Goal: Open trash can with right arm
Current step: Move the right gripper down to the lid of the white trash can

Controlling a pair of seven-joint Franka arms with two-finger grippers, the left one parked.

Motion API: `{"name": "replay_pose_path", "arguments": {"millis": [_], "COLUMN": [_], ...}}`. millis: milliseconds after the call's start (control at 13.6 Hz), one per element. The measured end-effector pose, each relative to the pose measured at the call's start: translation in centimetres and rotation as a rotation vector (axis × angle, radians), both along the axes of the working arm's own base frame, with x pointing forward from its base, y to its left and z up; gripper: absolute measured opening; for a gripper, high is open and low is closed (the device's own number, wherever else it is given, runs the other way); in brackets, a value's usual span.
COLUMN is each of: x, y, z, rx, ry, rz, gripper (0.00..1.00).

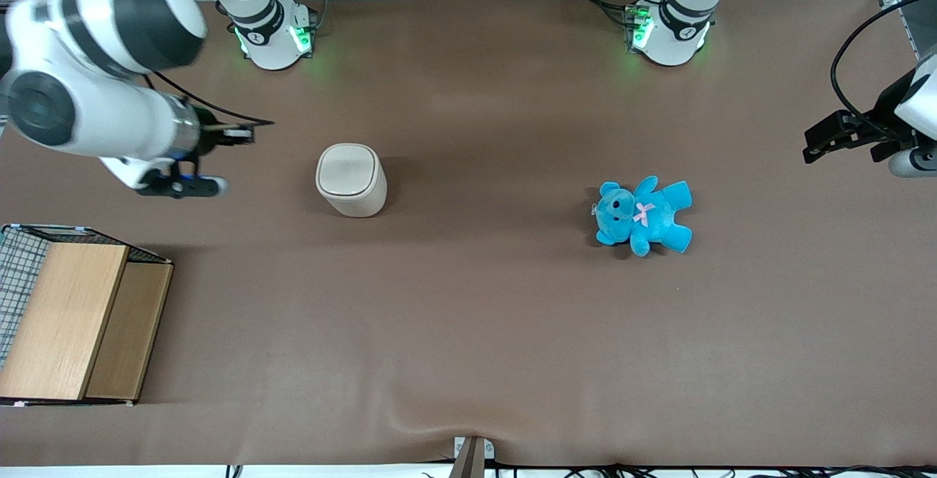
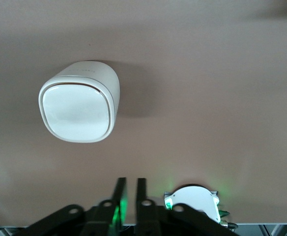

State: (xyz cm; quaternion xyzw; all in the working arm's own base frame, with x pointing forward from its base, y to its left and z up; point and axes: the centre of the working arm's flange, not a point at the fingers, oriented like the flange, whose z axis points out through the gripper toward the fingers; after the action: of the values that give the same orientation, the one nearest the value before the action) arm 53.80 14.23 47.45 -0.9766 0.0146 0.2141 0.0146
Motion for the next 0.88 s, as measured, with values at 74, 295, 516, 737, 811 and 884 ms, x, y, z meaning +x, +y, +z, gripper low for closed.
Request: {"name": "replay_pose_path", "arguments": {"millis": [74, 295, 516, 737, 811, 884], "x": [0.1, -0.7, -2.0, -2.4, -2.4, -2.3], "y": [0.6, 2.7, 4.6, 4.9, 5.1, 5.5], "z": [-1.6, -5.8, -8.9, -11.2, -11.8, -12.6], "rx": [-0.003, -0.014, -0.034, -0.036, -0.035, -0.034], "ry": [0.002, 0.013, 0.001, -0.005, -0.006, -0.007], "rz": [0.001, -0.029, -0.043, -0.047, -0.046, -0.044], "gripper": [0.01, 0.01, 0.01, 0.01, 0.01, 0.01]}}
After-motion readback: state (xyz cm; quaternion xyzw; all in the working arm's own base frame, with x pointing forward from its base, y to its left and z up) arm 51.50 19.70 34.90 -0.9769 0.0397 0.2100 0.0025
